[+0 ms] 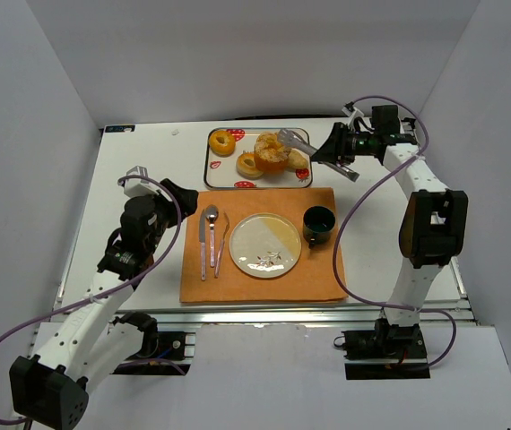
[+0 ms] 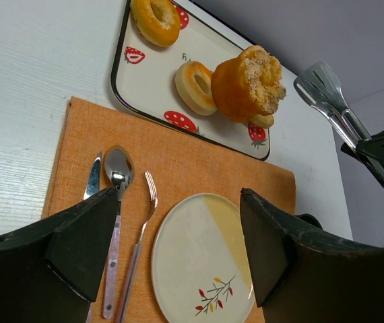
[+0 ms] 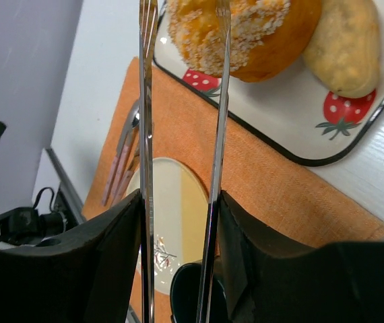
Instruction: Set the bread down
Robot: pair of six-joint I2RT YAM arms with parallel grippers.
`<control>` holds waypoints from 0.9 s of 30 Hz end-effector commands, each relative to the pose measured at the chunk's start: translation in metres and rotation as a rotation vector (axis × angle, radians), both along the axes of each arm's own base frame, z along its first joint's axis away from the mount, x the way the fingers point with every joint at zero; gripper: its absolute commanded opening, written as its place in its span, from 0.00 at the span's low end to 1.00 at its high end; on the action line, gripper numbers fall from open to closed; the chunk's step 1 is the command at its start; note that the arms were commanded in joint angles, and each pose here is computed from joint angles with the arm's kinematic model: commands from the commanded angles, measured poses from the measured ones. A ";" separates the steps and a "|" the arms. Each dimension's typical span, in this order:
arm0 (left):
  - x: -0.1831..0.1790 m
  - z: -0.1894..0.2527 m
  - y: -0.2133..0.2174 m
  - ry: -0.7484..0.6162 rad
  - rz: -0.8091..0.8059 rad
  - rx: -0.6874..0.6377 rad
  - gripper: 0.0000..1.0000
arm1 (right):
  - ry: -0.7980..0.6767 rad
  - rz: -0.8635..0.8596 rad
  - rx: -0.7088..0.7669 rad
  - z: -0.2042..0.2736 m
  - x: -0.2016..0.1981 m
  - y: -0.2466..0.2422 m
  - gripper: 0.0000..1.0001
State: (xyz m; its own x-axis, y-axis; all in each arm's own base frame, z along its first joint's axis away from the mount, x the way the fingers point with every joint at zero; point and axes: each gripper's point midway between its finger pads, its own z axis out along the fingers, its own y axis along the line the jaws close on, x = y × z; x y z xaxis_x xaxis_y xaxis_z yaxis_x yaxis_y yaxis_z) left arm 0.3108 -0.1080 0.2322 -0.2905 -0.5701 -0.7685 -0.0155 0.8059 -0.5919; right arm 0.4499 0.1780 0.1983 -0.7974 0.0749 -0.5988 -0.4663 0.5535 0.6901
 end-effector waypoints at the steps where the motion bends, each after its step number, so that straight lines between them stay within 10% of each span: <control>1: 0.002 0.014 0.002 -0.025 0.016 -0.011 0.82 | -0.096 -0.064 -0.046 0.018 0.025 0.001 0.51; 27: 0.007 0.014 0.003 -0.015 0.024 0.003 0.82 | 0.003 -0.131 -0.120 -0.028 0.035 0.011 0.55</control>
